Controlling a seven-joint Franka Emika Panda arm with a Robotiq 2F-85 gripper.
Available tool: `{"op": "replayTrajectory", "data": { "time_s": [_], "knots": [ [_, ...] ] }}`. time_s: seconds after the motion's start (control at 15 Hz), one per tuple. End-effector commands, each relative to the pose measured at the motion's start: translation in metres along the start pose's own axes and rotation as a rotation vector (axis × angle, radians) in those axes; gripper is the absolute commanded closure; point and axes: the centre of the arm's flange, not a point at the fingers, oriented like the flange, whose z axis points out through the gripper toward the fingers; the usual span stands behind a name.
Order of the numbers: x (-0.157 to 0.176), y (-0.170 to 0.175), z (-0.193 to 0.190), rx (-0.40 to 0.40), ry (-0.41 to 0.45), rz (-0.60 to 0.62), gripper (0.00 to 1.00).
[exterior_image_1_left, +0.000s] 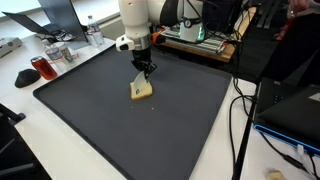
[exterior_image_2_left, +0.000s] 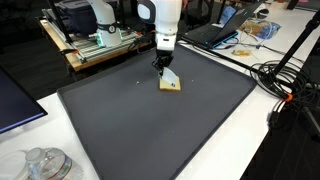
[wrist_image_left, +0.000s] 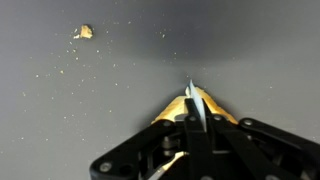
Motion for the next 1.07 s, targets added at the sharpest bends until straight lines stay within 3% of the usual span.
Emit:
{"op": "replayTrajectory", "data": {
  "time_s": [0.0, 0.33, 1.0],
  "knots": [
    [-0.03, 0.004, 0.042, 0.0, -0.112, -0.053, 0.99],
    [-0.04, 0.005, 0.038, 0.006, -0.163, -0.099, 0.99],
    [-0.061, 0.013, 0.042, 0.028, -0.16, -0.079, 0.99]
  ]
}}
